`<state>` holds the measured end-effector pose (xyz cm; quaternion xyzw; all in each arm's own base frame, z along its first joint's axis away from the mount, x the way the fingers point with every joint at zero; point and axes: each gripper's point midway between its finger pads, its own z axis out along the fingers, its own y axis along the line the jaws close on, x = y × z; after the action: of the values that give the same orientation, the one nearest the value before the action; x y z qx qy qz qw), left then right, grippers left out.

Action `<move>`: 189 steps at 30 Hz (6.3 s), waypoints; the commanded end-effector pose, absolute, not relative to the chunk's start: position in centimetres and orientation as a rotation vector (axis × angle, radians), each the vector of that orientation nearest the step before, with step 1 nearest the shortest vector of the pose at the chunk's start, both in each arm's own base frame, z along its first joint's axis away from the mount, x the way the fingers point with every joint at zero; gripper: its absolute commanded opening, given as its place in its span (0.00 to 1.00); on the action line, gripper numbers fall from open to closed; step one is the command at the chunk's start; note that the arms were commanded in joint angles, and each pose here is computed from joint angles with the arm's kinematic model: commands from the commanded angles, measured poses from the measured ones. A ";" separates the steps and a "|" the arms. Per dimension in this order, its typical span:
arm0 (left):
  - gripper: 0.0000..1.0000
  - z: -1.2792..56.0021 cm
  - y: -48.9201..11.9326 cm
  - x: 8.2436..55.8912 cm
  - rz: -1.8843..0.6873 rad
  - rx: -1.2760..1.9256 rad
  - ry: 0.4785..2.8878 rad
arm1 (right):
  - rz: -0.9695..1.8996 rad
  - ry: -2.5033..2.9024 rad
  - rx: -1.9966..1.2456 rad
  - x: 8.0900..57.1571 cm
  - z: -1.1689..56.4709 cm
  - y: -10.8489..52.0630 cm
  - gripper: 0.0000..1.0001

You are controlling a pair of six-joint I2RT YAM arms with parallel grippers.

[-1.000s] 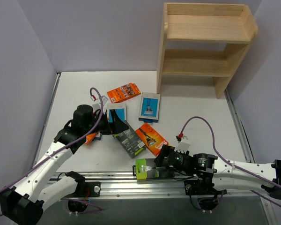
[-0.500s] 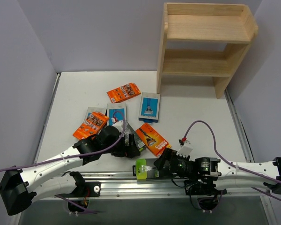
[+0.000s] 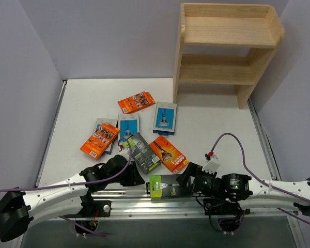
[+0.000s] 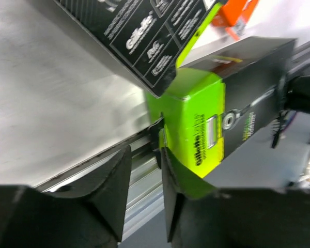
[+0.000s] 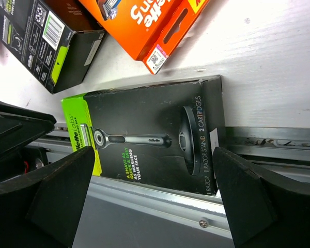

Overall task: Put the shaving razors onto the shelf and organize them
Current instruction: Grab a shaving razor with the left arm, then pass the shaving razor from the left arm to the right

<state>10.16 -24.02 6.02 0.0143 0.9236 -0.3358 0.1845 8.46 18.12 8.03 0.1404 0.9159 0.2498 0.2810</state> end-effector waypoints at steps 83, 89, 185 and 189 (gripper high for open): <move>0.02 26.6 -29.8 11.1 -0.890 1.475 1.811 | 0.868 1.606 -0.919 8.3 27.6 26.5 0.94; 0.02 27.1 -29.9 10.0 -0.954 1.514 1.669 | 0.848 1.549 -1.022 8.0 25.3 28.0 0.97; 0.94 42.9 -23.0 16.9 -0.861 0.472 1.406 | 0.756 1.558 -0.494 17.8 30.5 27.9 0.00; 0.94 41.9 -23.8 18.8 -0.862 0.457 1.457 | 0.690 1.532 -0.293 20.7 33.1 27.4 0.00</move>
<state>16.69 -22.73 41.88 0.2375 0.6298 -0.3661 0.6425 17.64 27.95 24.49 -0.2692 0.7264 0.2766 0.5686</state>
